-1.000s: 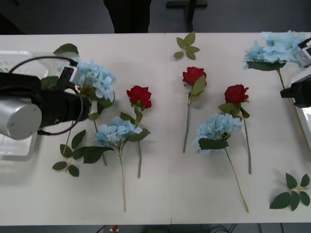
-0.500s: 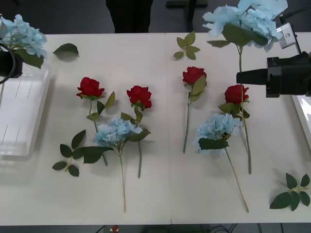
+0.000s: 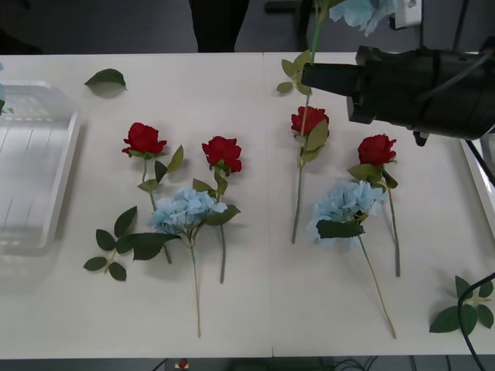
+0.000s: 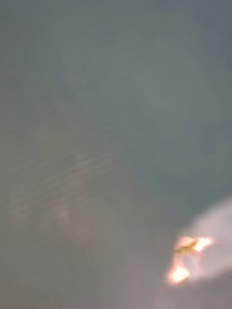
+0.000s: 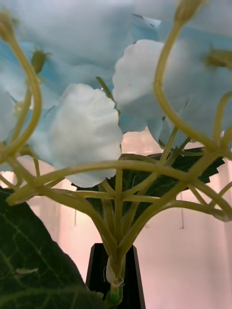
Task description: Place the red flowers into the right box and the blue flowers into the left box. If a person shows an open palm, hand one flower to the person first, then continue sorting.
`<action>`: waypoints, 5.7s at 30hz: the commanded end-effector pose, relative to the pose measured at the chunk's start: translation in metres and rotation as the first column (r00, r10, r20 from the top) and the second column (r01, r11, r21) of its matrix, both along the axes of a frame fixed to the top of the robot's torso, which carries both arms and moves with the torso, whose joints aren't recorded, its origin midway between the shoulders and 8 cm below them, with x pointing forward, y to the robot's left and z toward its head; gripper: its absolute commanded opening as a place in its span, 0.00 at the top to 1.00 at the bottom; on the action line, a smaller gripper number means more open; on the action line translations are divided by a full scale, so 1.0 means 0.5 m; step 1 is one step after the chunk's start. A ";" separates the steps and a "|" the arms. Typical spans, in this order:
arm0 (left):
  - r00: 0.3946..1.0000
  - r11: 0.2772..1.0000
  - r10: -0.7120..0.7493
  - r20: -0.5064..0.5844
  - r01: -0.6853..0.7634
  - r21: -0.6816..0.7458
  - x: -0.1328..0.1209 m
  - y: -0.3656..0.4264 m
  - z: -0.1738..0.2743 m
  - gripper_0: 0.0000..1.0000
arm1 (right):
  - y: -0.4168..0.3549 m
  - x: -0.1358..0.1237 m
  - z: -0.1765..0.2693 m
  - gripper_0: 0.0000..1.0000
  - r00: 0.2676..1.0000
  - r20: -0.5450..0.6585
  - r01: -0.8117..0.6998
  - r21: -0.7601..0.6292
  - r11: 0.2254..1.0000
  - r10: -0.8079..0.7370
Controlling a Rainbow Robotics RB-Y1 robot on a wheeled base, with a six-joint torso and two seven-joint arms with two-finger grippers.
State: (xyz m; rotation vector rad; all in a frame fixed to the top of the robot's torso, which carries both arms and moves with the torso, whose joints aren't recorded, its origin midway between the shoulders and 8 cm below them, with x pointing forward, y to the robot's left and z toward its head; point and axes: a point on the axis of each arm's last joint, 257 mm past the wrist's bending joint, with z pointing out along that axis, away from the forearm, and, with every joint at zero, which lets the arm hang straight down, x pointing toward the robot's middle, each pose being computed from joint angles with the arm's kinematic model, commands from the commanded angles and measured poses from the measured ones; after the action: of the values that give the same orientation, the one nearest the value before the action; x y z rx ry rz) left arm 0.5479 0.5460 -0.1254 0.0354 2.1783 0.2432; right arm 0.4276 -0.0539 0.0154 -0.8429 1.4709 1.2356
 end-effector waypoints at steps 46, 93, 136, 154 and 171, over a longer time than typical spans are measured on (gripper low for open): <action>0.808 0.808 -0.584 -0.081 0.569 -0.152 -0.118 -0.411 0.047 0.00 | -0.042 0.134 0.190 1.00 0.667 0.656 0.446 0.029 0.895 -0.353; 0.812 0.813 -0.579 -0.076 0.568 -0.128 -0.114 -0.401 0.051 0.00 | -0.049 0.173 0.187 0.00 0.561 0.750 0.517 0.011 0.856 -0.349; 0.860 0.840 -0.500 -0.105 0.453 -0.298 -0.096 -0.643 -0.256 0.00 | -0.524 0.027 -0.380 0.00 0.736 -0.039 0.327 -0.853 0.406 -0.676; 0.928 0.919 -0.352 -0.121 0.319 -0.231 0.009 -0.656 -0.289 0.00 | -0.524 0.117 -0.548 0.00 0.517 -0.057 0.324 -0.911 0.256 -0.854; 0.930 0.935 -0.324 -0.172 0.288 -0.205 0.030 -0.641 -0.368 1.00 | -0.523 0.164 -0.652 0.00 0.498 0.022 0.357 -0.916 0.182 -0.867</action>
State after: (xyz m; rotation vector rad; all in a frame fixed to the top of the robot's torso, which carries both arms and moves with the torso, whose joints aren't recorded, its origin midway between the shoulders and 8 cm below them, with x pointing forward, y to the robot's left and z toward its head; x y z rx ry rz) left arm 0.5549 0.2243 -0.3194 0.2757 2.3819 -0.1724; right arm 0.4993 -0.3169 -0.3195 -0.2872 2.6563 -0.1194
